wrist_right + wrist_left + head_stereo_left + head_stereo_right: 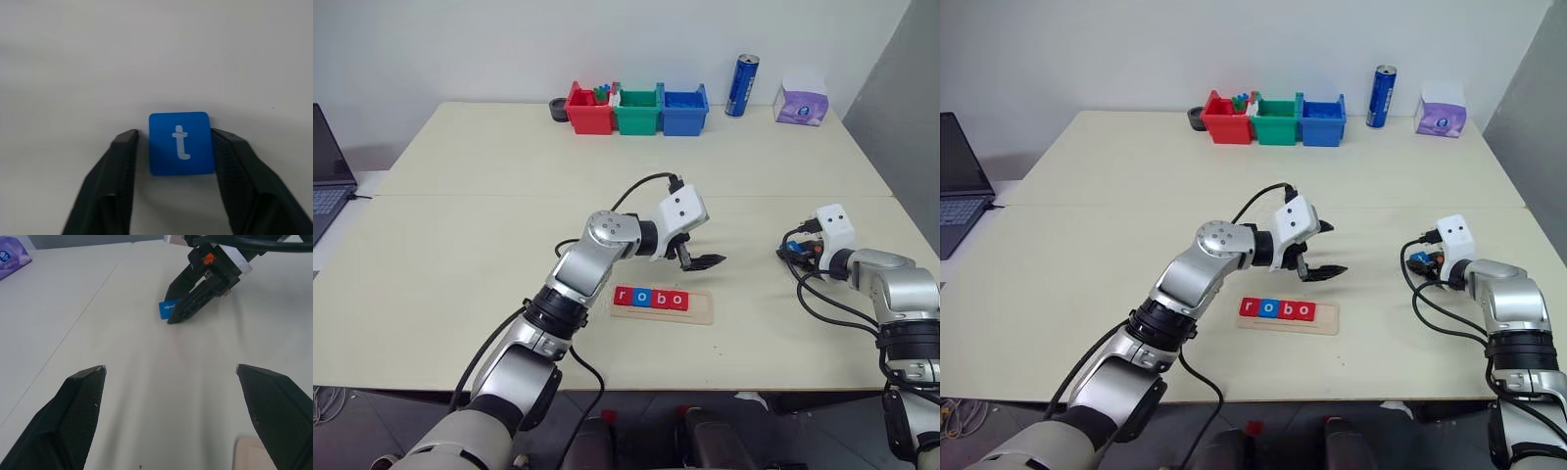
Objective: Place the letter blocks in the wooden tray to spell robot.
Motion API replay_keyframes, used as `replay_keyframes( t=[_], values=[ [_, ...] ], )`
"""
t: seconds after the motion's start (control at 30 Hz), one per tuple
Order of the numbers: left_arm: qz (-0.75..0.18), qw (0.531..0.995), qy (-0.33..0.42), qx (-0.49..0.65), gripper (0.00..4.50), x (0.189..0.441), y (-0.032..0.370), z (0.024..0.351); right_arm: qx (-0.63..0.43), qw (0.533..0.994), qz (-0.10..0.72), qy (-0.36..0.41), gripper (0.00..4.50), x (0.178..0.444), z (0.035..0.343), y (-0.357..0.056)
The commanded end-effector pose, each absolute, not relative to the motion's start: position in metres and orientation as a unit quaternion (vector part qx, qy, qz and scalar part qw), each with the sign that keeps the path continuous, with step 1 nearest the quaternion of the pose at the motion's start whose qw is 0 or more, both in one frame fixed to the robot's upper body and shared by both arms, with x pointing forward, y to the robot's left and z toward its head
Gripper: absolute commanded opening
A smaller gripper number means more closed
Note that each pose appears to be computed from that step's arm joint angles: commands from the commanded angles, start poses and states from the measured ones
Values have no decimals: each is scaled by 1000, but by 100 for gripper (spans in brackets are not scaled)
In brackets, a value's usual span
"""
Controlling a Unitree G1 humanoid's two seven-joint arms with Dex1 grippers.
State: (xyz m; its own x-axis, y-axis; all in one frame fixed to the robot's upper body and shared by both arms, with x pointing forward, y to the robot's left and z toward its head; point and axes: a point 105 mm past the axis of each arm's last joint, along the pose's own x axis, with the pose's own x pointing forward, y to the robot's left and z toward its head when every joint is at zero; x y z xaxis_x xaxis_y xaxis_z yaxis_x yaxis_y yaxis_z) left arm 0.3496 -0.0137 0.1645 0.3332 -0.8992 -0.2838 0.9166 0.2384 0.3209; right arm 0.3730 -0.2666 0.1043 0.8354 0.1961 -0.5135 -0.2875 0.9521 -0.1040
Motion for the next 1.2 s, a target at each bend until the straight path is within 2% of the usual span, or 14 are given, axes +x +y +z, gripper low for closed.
replay_keyframes(
  t=[0.03, 0.17, 0.33, 0.5, 0.6, 0.8, 1.0, 1.2],
  values=[
    [-582, 781, -2, 228, 450, 345, -14, 173, -114, 958, 95, 245, 146, 368, 106, -276],
    [-585, 777, 4, 232, 450, 342, -6, 166, -143, 966, 88, 198, 146, 353, 111, -256],
    [-620, 751, 6, 227, 450, 324, 2, 161, -74, 987, 18, 139, 146, 319, 119, -225],
    [-673, 706, 7, 218, 450, 297, 10, 157, -16, 990, 12, 142, 146, 279, 117, -181],
    [-681, 696, 9, 227, 450, 293, 14, 155, -5, 988, 4, 153, 146, 265, 113, -167],
    [-679, 693, 9, 242, 450, 296, 16, 153, 49, 980, -25, 192, 146, 250, 94, -149],
    [-676, 694, 7, 247, 450, 297, 16, 153, 73, 976, -28, 202, 146, 250, 85, -137],
    [-672, 697, 7, 250, 450, 298, 19, 152, 96, 978, -42, 183, 354, 255, 92, -139]
  ],
)
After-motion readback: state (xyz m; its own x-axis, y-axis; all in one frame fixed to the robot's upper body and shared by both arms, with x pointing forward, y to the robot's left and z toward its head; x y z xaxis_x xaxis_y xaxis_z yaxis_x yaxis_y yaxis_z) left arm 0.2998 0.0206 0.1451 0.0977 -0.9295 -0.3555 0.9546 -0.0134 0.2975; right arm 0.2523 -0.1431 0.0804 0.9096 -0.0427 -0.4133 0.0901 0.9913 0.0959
